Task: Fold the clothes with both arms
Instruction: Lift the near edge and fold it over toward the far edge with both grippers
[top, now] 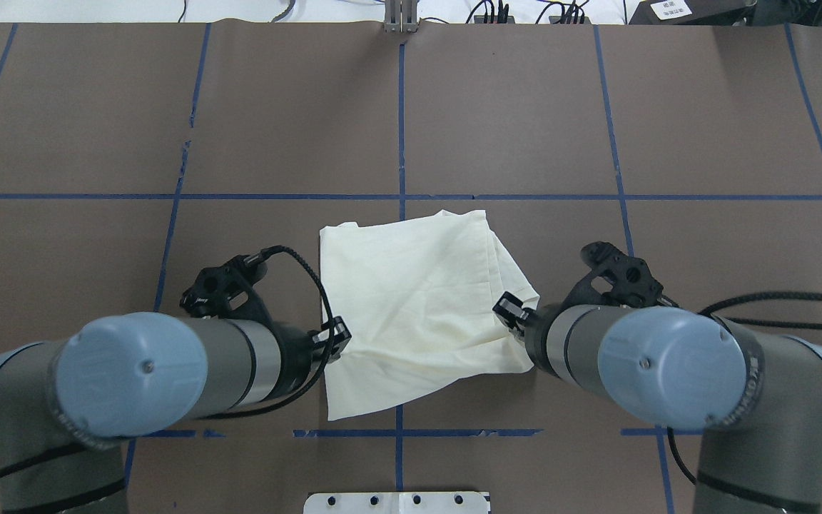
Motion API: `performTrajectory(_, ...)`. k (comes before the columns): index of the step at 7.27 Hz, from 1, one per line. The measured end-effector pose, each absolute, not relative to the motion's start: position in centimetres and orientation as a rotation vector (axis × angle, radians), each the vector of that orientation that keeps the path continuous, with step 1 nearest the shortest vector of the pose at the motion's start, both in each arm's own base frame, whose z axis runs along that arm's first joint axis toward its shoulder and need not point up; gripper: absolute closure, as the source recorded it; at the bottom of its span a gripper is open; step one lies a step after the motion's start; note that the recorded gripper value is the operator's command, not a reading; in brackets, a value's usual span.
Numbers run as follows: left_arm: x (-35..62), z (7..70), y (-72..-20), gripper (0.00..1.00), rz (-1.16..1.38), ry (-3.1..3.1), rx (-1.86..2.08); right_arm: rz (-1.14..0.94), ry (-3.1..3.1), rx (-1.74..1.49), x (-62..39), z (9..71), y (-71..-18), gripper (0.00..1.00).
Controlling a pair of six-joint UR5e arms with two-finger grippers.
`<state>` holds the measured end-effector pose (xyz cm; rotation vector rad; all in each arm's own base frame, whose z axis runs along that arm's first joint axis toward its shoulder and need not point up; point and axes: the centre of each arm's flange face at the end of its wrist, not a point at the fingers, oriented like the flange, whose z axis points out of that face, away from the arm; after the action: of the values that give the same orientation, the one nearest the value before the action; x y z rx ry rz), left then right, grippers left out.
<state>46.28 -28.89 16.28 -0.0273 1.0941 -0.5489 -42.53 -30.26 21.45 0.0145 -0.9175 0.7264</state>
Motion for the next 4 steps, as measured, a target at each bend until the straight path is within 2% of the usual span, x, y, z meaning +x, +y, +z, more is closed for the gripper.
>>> performTrajectory(4, 50.5, 19.9, -39.8, 1.0, -0.549, 0.973, 0.123, 0.748, -0.825, 0.059, -48.7, 24.2, -42.3, 1.0)
